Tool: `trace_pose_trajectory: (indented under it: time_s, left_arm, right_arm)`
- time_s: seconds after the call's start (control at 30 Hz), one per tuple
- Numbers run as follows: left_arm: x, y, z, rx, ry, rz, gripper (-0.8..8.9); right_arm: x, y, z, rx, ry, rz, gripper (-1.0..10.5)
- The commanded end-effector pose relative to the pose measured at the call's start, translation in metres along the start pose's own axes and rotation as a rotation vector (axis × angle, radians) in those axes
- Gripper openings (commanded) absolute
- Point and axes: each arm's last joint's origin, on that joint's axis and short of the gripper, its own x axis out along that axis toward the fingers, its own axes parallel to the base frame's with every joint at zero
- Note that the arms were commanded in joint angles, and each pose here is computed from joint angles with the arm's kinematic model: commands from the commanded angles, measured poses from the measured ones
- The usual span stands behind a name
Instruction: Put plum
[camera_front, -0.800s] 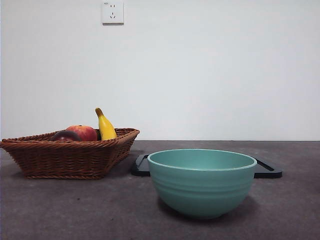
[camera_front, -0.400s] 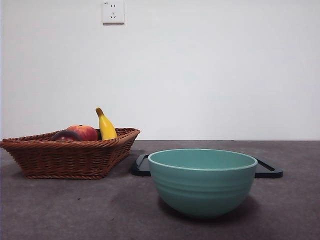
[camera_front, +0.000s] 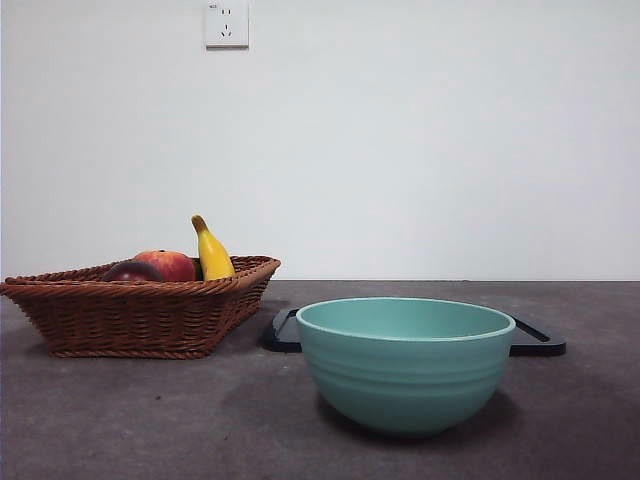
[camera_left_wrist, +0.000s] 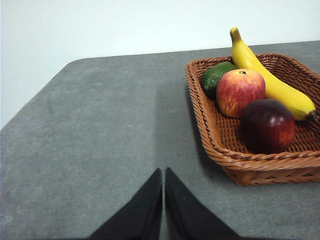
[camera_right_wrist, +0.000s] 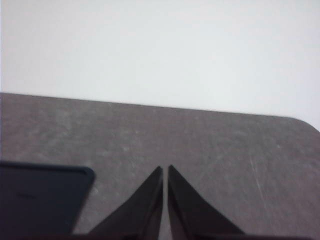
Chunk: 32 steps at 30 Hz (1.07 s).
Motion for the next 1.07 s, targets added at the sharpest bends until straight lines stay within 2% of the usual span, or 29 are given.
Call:
trace_pose_trajectory:
  time_s: [0.03,0.3,0.47,0.67,1.07]
  left_arm:
    - [0.002,0.000,-0.007,-0.003,0.027,0.000,0.07]
    - [0.002,0.000,-0.007,-0.003,0.027,0.000,0.07]
    - [0.002,0.000,-0.008,-0.003,0.027,0.000,0.07]
    - [0.002,0.000,-0.008,-0.003,0.027,0.000,0.07]
    - [0.002,0.000,-0.007,-0.003,0.027,0.000,0.07]
  right_arm:
    - [0.000,0.000,-0.012,-0.008,-0.018,-0.025,0.1]
    - [0.001,0.001,-0.045,0.013,0.021,-0.023,0.1]
    - [-0.002,0.001,-0.049,0.016,0.062,-0.050,0.1]
    - [-0.003,0.001,-0.061,0.024,0.182,-0.060,0.1]
    - [-0.003,0.001,-0.058,0.032,0.155,-0.059,0.1]
